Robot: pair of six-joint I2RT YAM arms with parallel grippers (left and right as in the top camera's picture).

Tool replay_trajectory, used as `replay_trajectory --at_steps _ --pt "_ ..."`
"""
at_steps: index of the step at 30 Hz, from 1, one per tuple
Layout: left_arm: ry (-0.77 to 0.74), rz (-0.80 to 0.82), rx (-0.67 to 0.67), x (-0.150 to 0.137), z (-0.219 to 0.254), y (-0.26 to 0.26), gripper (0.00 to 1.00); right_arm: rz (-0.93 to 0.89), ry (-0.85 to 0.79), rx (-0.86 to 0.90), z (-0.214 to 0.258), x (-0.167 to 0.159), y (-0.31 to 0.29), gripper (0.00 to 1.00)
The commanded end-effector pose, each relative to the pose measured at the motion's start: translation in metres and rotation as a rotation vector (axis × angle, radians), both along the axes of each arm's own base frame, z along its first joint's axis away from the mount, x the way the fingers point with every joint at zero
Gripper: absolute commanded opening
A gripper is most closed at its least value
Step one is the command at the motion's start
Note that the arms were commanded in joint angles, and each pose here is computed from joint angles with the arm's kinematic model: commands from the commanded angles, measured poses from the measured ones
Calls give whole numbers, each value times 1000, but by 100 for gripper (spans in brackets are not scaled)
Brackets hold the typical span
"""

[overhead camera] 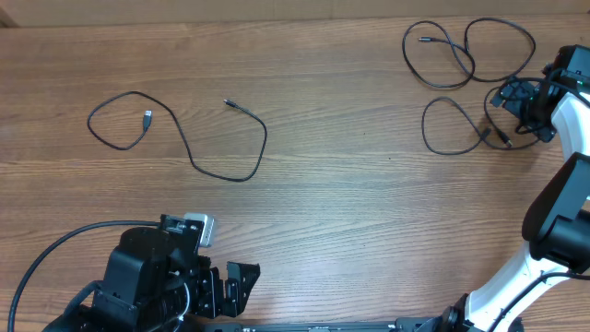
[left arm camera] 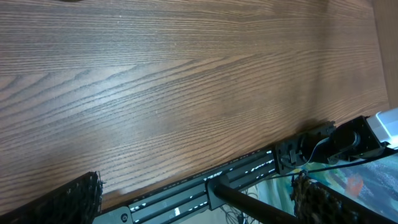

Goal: Untangle cables

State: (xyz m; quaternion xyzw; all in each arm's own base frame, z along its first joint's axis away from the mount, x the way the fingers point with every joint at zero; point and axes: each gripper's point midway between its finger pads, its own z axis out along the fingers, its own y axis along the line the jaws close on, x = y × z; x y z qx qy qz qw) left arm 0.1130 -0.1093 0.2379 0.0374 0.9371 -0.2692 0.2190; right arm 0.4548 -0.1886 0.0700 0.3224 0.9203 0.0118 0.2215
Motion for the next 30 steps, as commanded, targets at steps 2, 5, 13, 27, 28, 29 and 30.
replay_trajectory --at_steps 2,5,13,27,28,29,30 --pt "-12 -24 9 -1 -1 0 99 28 -30 -7 16 0 2 98" --pt "-12 -24 9 -1 -1 0 100 27 -49 -14 23 5 0 97" --pt "-38 -3 27 5 0 3 99 137 -114 32 40 22 19 92" --pt "-61 25 57 11 0 8 100 151 83 110 31 25 18 99" --pt "-63 26 58 11 0 9 100 142 100 99 28 24 15 99" --pt "-63 26 58 11 0 9 99 136 112 88 23 23 12 99" --pt "-63 26 59 11 0 9 100 128 130 73 18 22 8 99"
